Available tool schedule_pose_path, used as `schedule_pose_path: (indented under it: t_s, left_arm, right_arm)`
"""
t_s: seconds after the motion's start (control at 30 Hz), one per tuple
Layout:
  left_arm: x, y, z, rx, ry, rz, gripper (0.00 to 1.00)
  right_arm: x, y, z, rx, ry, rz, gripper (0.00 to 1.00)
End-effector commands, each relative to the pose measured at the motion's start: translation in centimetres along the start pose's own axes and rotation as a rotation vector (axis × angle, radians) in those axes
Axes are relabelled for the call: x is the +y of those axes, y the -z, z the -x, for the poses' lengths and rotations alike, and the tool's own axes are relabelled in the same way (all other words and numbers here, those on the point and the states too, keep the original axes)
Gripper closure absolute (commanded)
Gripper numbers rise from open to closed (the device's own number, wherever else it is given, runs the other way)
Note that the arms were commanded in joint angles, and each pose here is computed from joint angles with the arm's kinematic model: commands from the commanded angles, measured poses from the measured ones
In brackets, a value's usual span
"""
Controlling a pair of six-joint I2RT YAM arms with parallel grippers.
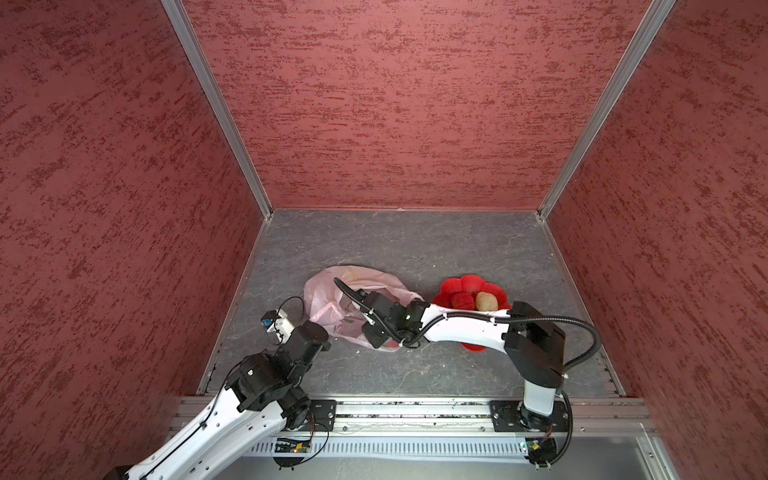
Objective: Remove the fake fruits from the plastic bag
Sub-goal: 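Reach deeper into the bag toward the yellow lemon-like fruit with the right gripper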
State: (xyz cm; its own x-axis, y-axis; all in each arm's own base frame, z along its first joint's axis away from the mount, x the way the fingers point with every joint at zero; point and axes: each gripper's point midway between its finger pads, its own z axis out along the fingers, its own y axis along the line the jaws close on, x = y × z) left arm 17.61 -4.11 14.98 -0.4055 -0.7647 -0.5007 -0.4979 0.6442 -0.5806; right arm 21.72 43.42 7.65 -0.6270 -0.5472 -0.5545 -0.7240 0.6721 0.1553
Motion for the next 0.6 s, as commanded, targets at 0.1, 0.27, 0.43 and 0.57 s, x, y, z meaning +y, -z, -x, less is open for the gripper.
schedule_pose_path:
  t_s: [0.1,0.27,0.43,0.57]
  left_arm:
    - [0.1,0.8,0.7,-0.018,-0.002,-0.021,1.0]
    - [0.1,1.2,1.2,-0.033,0.004,-0.043,1.0]
    - [0.3,1.3,1.1,-0.026,0.001,-0.049,1.0]
    - [0.6,1.2,0.7,-0.006,0.009,-0.055,1.0]
  right_arm:
    - [-0.3,-1.6,2.9,-0.036,-0.038,-0.057,0.61]
    - [-0.5,-3.2,3.8,-0.026,-0.053,-0.078,0.6]
    - [-2.2,-3.8,5.5,-0.06,-0.134,-0.119,0.56]
    - [-4.0,-4.2,7.3,-0.125,-0.247,-0.146,0.5]
